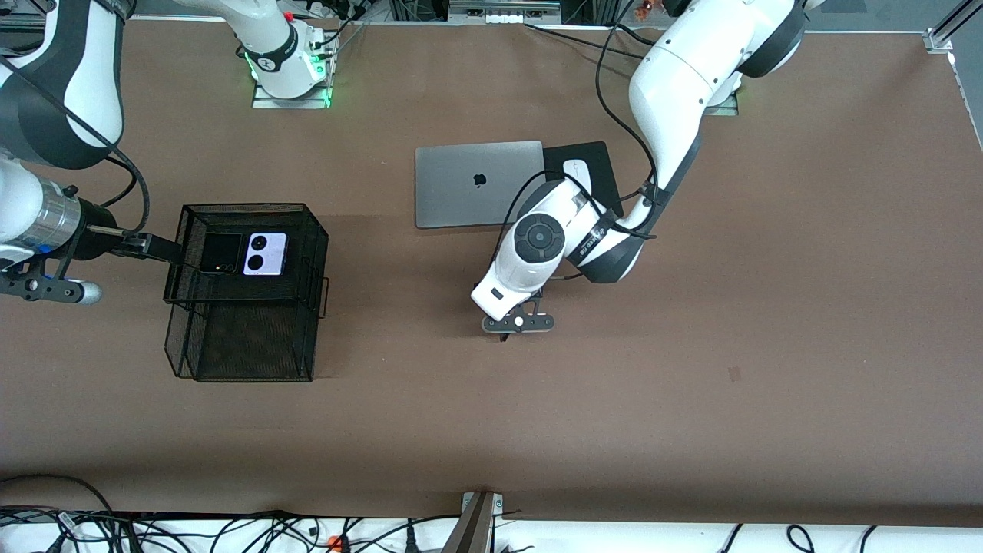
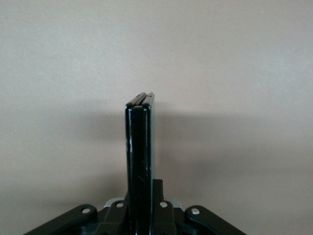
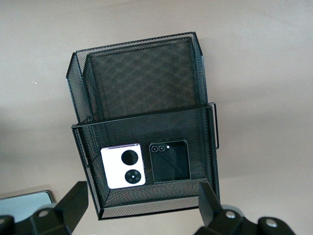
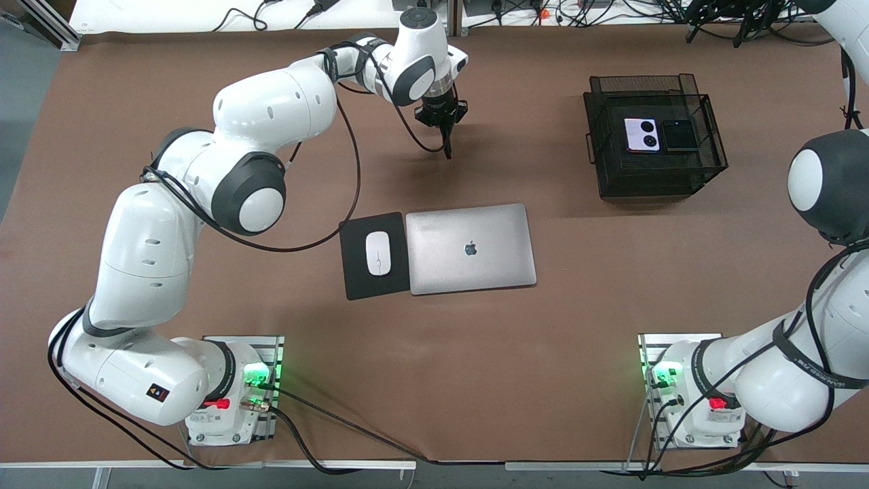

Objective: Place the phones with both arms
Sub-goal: 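Lower the black bar phone onto the table middle with the left gripper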

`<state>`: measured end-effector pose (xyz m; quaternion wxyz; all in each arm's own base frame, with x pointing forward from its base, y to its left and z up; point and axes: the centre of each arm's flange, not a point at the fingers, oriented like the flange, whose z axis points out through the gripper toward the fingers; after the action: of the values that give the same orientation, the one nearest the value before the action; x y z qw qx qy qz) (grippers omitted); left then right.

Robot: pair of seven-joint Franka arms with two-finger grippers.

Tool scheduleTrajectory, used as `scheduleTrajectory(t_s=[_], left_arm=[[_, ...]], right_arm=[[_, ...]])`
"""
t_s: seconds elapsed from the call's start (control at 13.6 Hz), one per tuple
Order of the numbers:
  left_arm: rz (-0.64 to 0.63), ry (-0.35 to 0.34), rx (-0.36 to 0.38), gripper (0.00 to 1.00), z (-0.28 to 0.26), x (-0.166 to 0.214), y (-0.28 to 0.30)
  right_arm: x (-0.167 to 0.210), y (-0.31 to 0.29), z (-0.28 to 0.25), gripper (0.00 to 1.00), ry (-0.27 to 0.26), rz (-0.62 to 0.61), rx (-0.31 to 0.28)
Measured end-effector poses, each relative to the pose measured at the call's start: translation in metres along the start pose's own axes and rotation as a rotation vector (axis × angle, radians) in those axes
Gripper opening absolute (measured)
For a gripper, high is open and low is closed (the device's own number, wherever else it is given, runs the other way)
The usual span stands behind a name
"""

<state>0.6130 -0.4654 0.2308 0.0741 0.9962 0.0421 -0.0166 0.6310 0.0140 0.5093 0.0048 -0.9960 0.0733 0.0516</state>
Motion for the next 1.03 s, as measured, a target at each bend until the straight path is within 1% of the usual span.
scheduleTrajectory(t_s=[0.29,0.51,0.59,0.73,0.81,1.03], left_arm=[[-0.005,0.016,0.026,0.15,0.004,0.013,-0.017],[-0.004,0.009,0.037,0.15,0.014,0.015,-0.021],[-0.002,0.007,0.039,0.19,0.017,0.014,-0.021],[0.003,0.017,0.035,0.40,0.017,0.012,-0.018],[0.001,0.026,0.032,0.48,0.017,0.011,-0.015],[-0.012,0.035,0.035,0.81,0.019,0.007,-0.009]], right_arm=[[0.000,0.000,0.000,1.00,0.000,0.000,0.000],[0.000,0.000,0.000,1.00,0.000,0.000,0.000],[0.000,0.000,0.000,1.00,-0.001,0.000,0.000],[0.000,0.000,0.000,1.00,-0.001,0.000,0.000],[0.000,0.000,0.000,1.00,-0.002,0.000,0.000],[0.000,0.000,0.000,1.00,-0.002,0.000,0.000]])
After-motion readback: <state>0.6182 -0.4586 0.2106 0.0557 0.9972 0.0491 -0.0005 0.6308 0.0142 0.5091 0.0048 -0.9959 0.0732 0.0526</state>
